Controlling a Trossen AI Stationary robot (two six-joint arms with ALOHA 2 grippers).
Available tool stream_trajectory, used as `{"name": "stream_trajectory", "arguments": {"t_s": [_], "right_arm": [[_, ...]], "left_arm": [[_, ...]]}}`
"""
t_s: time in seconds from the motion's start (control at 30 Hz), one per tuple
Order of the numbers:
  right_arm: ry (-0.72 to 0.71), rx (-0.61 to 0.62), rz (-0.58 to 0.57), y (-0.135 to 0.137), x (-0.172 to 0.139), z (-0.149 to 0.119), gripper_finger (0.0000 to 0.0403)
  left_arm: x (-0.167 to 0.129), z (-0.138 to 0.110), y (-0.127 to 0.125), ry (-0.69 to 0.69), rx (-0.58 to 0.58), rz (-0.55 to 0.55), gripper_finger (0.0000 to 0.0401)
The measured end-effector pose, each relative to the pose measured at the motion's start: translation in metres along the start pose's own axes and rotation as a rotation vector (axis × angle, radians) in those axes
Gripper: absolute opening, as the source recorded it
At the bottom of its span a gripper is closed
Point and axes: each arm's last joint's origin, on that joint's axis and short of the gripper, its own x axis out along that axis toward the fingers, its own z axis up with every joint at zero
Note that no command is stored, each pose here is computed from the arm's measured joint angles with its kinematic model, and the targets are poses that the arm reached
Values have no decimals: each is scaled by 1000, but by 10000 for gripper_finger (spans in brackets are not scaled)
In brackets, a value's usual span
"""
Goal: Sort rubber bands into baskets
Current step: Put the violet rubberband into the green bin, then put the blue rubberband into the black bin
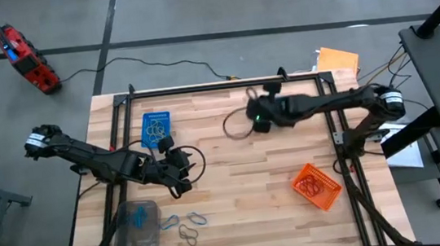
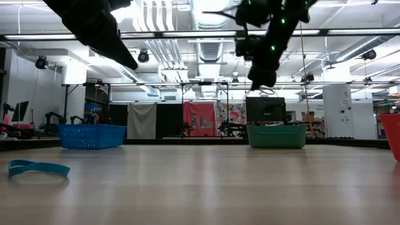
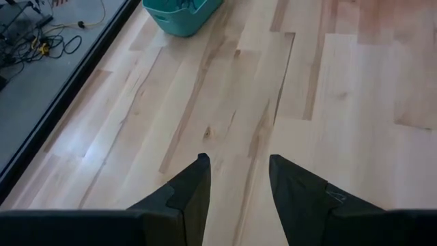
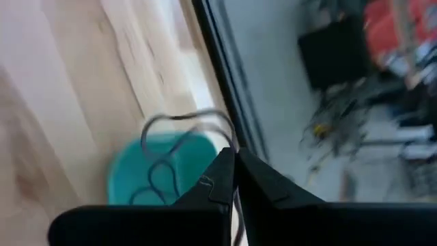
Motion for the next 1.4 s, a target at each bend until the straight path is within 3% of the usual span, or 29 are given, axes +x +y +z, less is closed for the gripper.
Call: {"name": "stream_trajectory", "arguments": {"t_s": [0.2,0.43,0.57,1.03,1.4], "right_arm": [[53,188,38,-33,27,-38,9],[33,366,179,-44,43,-62,9],[17,403,231,-44,50,-63,9],[36,455,238,-39,56,-64,14],[47,492,240,-38,56,-65,71]], "left_arm": [[0,0,0,-1,2,0,134],[0,0,0,-4,3,-1,134],[0,1,0,-8,1,-2,134],[0,1,0,-9,0,-1,134],[0,1,0,-10,-1,-2,134]]}}
